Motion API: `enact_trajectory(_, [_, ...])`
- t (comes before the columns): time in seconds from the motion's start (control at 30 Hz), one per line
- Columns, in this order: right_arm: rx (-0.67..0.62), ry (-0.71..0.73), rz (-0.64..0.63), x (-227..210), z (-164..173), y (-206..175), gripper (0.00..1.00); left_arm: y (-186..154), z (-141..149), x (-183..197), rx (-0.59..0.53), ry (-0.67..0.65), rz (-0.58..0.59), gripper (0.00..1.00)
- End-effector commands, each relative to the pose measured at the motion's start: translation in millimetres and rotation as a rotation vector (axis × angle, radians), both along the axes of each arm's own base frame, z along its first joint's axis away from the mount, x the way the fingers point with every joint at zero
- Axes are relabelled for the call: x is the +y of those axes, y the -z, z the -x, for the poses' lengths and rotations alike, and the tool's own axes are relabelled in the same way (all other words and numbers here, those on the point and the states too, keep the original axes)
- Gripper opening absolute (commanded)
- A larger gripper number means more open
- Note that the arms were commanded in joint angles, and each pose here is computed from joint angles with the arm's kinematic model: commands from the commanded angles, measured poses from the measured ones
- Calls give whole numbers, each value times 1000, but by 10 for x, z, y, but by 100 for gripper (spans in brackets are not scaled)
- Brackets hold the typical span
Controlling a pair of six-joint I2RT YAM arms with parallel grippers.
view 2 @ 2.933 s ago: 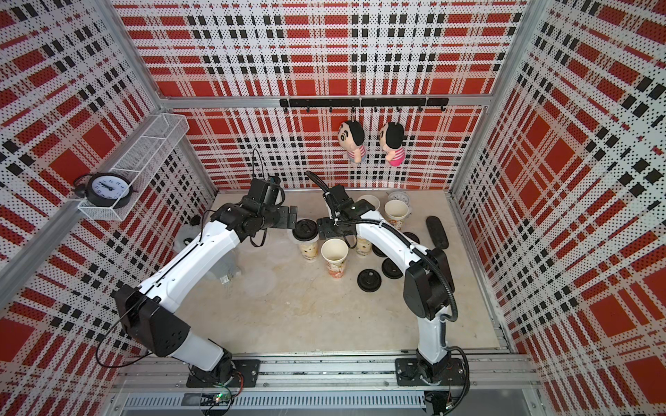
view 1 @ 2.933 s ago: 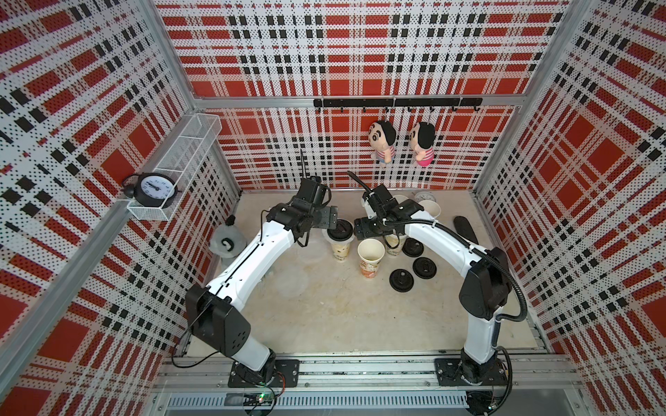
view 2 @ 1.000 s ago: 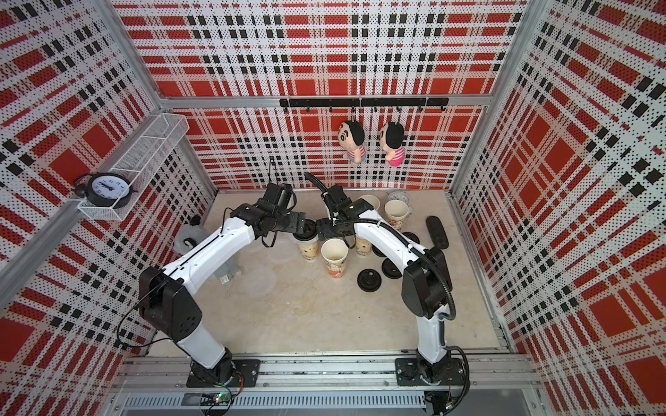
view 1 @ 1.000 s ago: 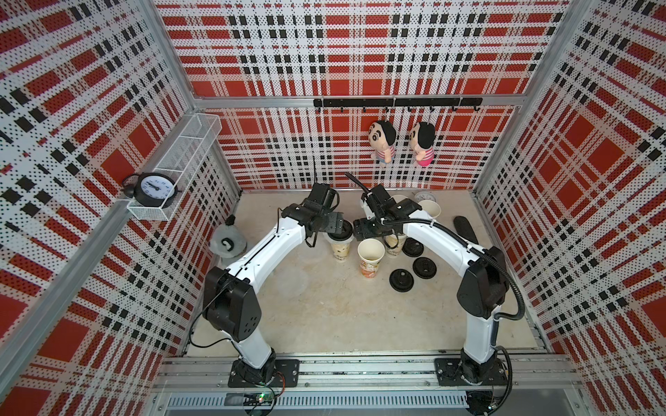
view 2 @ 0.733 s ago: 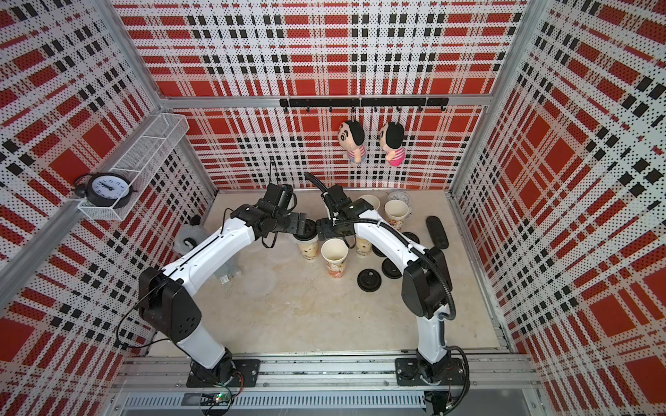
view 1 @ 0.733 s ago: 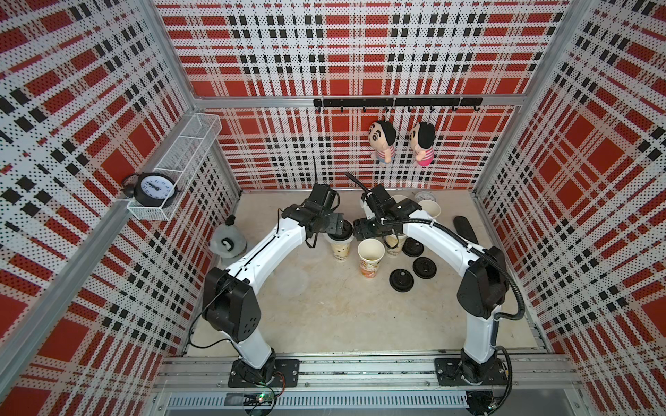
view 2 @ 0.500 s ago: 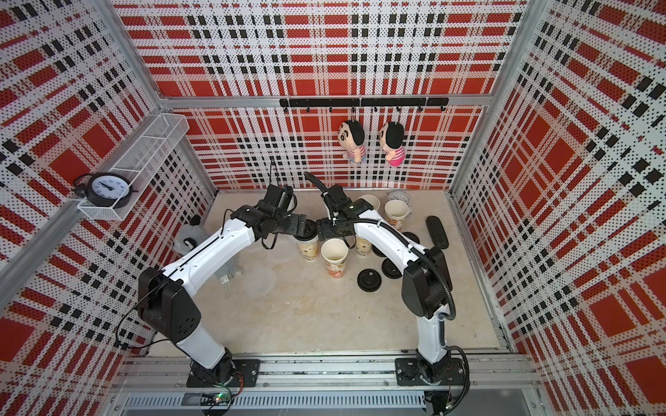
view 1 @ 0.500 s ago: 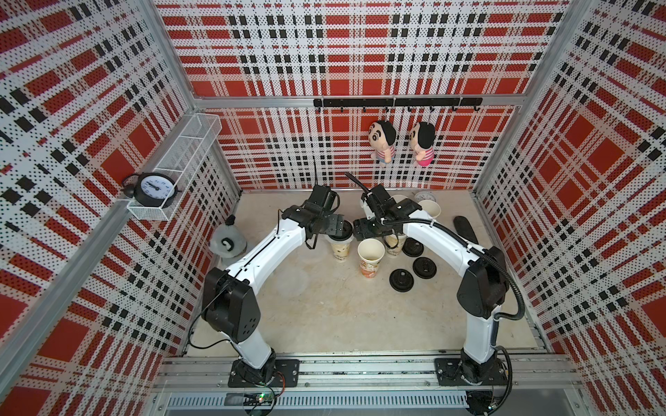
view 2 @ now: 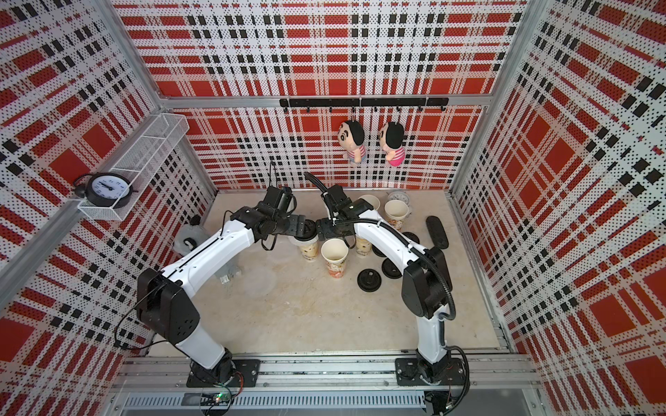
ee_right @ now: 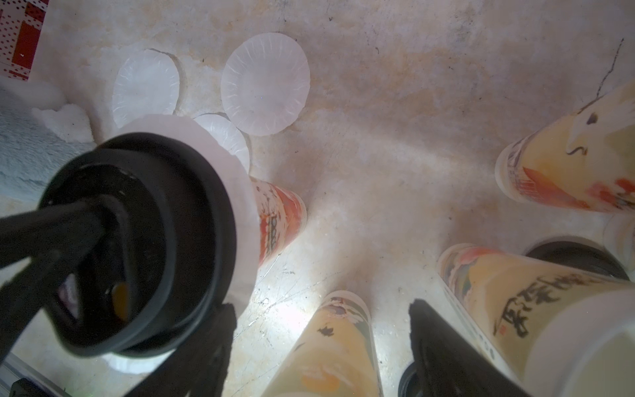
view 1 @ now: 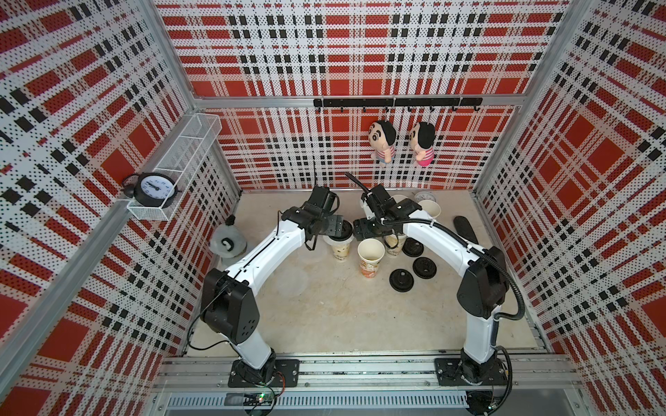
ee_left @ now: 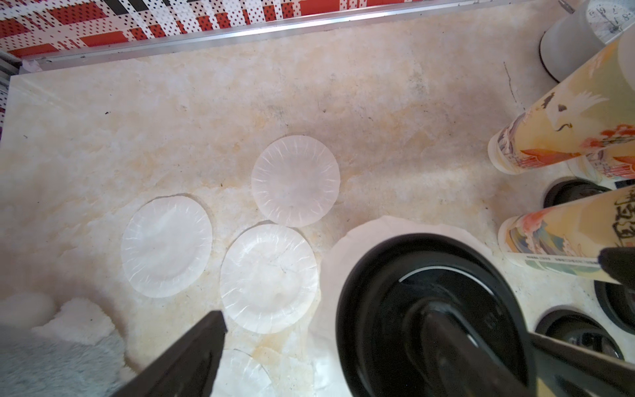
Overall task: Put the leak-proof paper on the milk tea cups
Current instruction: Secure the cup lid on the cup.
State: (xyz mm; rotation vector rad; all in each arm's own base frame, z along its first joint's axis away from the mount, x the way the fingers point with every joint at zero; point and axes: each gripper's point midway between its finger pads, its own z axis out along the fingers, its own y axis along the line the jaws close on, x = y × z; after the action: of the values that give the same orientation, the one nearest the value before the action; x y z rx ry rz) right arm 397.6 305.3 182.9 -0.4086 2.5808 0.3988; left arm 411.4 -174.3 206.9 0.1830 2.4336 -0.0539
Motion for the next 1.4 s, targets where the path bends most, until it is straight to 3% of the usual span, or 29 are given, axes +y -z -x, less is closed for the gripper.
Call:
enact_trajectory(0.0, [4, -21, 8, 48, 30, 51, 83, -8, 83, 57, 7, -10, -23, 92])
enact_trajectory(0.67, [-47, 24, -29, -6, 27, -195, 84, 147, 204, 85, 44, -5, -39, 92])
enact_trajectory(1.37, [-79, 45, -104, 143, -115, -383, 77, 303, 194, 64, 64, -1, -38, 91])
